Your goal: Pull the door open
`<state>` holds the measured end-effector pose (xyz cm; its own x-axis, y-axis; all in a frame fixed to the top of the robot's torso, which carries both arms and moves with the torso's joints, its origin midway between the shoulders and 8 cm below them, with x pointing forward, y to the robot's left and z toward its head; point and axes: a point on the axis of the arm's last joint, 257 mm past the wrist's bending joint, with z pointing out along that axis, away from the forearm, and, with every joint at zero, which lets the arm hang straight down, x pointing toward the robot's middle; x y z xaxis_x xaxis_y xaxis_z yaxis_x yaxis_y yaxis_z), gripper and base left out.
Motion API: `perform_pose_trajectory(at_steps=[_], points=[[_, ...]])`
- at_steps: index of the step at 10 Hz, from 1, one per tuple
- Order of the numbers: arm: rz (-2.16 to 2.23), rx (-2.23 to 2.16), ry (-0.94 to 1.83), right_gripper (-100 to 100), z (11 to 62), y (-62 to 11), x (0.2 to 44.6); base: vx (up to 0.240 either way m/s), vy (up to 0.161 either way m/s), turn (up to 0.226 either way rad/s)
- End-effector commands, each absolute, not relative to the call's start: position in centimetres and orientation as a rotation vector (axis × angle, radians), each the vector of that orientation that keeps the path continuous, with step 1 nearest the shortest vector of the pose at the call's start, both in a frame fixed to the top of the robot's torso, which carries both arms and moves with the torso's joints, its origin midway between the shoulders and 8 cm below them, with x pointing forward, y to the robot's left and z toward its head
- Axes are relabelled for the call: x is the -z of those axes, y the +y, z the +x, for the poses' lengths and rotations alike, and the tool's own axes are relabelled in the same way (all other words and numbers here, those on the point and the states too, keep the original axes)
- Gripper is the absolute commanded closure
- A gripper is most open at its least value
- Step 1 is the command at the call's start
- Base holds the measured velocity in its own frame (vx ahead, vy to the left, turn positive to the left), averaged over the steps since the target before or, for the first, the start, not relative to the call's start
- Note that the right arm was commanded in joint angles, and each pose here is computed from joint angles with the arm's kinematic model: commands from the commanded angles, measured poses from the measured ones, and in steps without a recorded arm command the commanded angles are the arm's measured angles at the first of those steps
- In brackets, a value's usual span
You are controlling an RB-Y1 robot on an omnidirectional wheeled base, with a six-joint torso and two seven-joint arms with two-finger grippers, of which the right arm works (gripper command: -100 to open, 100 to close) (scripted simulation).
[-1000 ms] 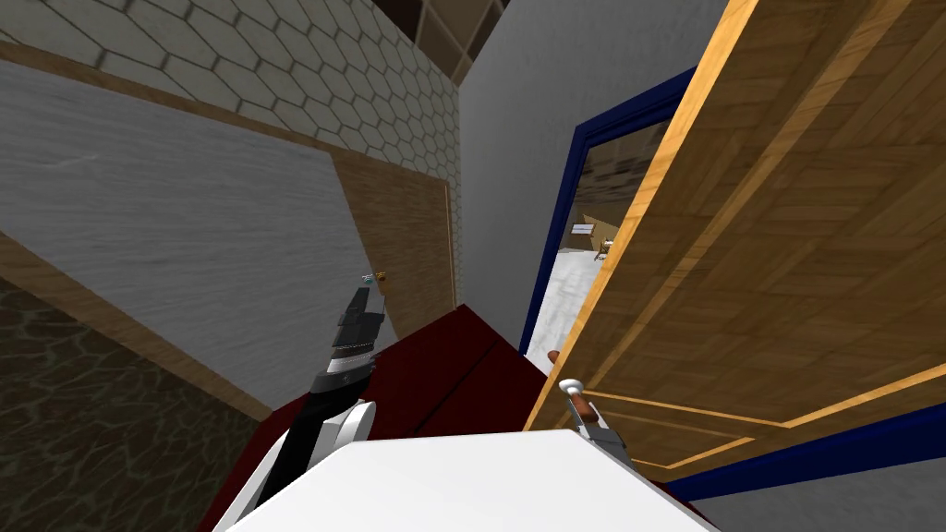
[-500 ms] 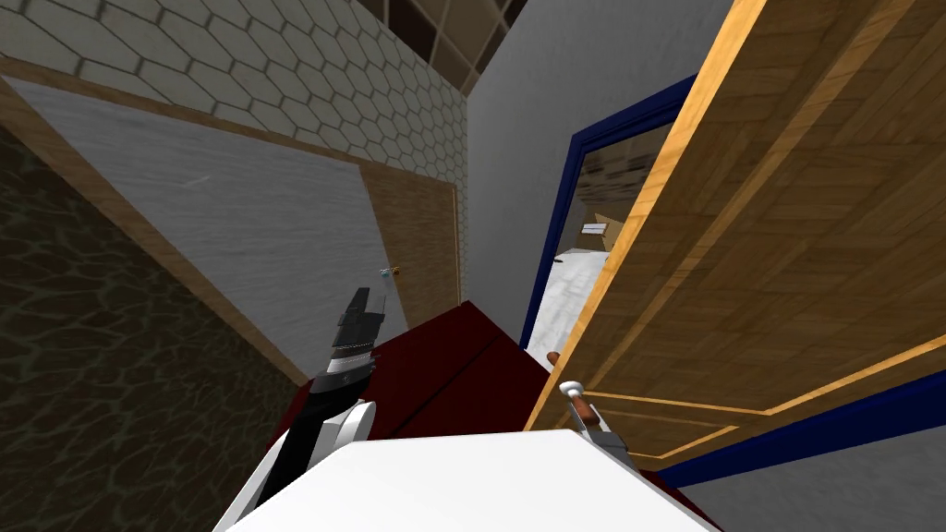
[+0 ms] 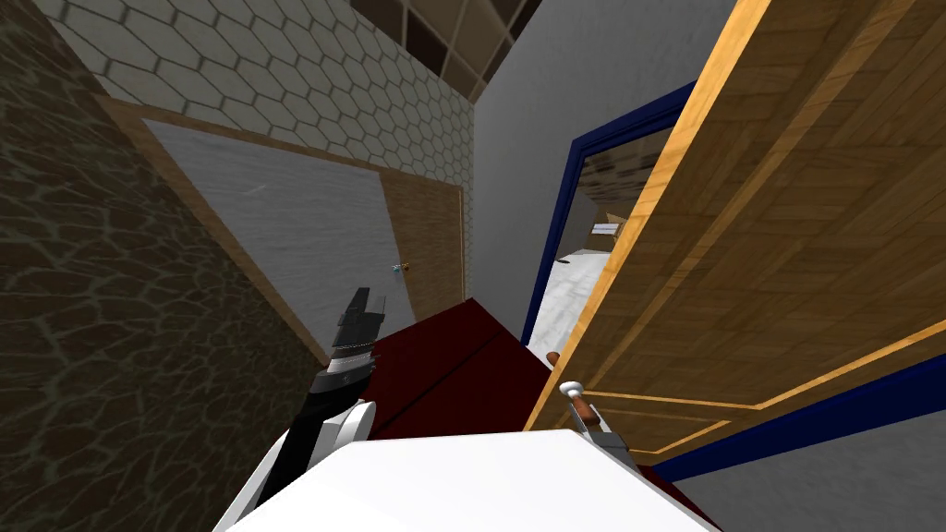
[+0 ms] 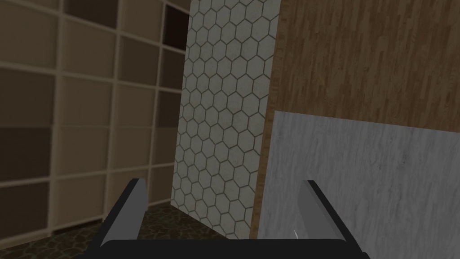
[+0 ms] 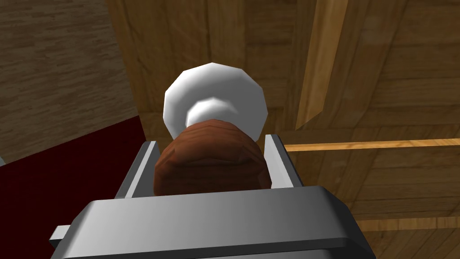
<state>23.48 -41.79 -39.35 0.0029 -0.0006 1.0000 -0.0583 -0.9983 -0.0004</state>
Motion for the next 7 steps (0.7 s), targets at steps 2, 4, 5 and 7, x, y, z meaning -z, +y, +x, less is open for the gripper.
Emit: perform_pose_trajectory(at_steps=[2, 4, 5, 7], points=[[2.204, -2.198, -0.046, 100, 23.25, -41.76, 39.32, -0.207, -0.018, 0.119], [2.210, -2.206, -0.031, 100, 23.17, -41.80, 39.27, -0.177, -0.038, 0.124], [2.212, -2.210, -0.025, 100, 23.13, -41.82, 39.25, -0.207, -0.030, 0.126], [2.216, -2.215, -0.014, 100, 23.07, -41.85, 39.21, -0.185, -0.032, 0.091]])
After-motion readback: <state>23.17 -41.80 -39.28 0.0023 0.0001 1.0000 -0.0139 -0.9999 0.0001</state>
